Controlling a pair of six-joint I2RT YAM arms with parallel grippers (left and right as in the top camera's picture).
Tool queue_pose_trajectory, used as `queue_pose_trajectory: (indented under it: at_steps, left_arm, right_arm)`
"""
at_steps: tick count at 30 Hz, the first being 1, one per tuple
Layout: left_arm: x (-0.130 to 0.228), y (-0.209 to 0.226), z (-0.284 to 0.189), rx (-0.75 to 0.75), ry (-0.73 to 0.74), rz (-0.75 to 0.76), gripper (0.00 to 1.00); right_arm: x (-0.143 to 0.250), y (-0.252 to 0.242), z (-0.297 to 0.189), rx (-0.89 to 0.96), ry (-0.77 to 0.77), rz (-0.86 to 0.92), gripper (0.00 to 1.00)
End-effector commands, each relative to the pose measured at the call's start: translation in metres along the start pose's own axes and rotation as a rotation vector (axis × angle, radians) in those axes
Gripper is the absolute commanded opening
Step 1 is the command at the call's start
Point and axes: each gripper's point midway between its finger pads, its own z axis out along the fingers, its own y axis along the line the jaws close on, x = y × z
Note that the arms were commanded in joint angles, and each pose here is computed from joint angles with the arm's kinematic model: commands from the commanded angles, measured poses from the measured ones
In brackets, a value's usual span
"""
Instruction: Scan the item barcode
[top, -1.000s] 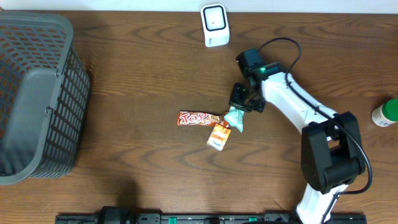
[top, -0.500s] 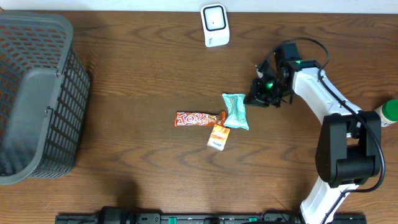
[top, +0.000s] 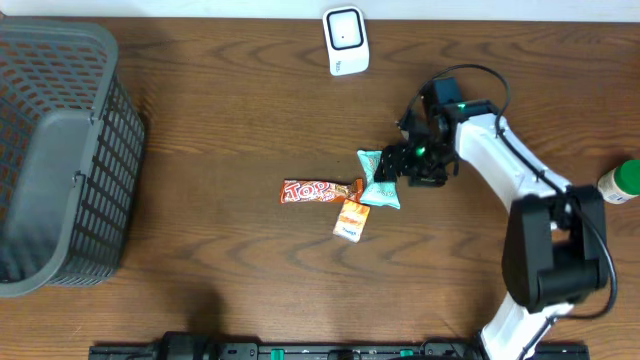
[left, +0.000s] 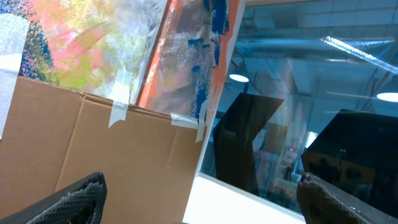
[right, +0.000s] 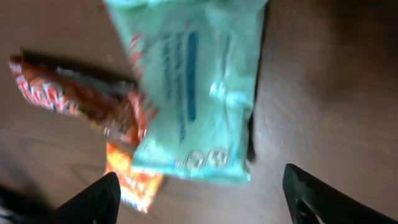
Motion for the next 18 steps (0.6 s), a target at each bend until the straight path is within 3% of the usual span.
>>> queue_pose_trajectory:
  at_steps: [1,6,11,14,16,17,18]
  left_arm:
    - [-0.002,0.003,-0.002,-0.013,-0.007,-0.008,0.98]
    - [-0.001,0.003,-0.002,-0.013,-0.007,-0.008,0.98]
    - [-0.001,0.003,-0.002,-0.013,-0.007,-0.008,0.98]
    - [-0.001,0.003,-0.002,-0.013,-0.007,-0.008,0.98]
    - [-0.001,0.003,-0.002,-0.013,-0.007,-0.008,0.98]
    - [-0.001,0.003,-0.002,-0.013,-0.007,-0.008,0.98]
    - [-0.001,0.003,-0.002,-0.013,-0.007,-0.008,0.98]
  right_arm:
    - [-0.001,0.0,-0.037,0.193,-0.118,-0.14,0.79]
    - [0.008,-0.004,-0.056,0.375,-0.159,-0.206,0.79]
    - [0.012,-0.01,-0.055,0.587,-0.19,-0.295,0.7]
    - [0.004,-0.016,-0.051,0.698,-0.239,-0.352,0.85]
    - [0.008,-0.021,-0.043,0.732,-0.189,-0.477,0.78]
    - [0.011,-0.025,-0.042,0.756,-0.171,-0.503,0.67]
    - [0.014,-0.029,-0.041,0.769,-0.161,-0.496,0.65]
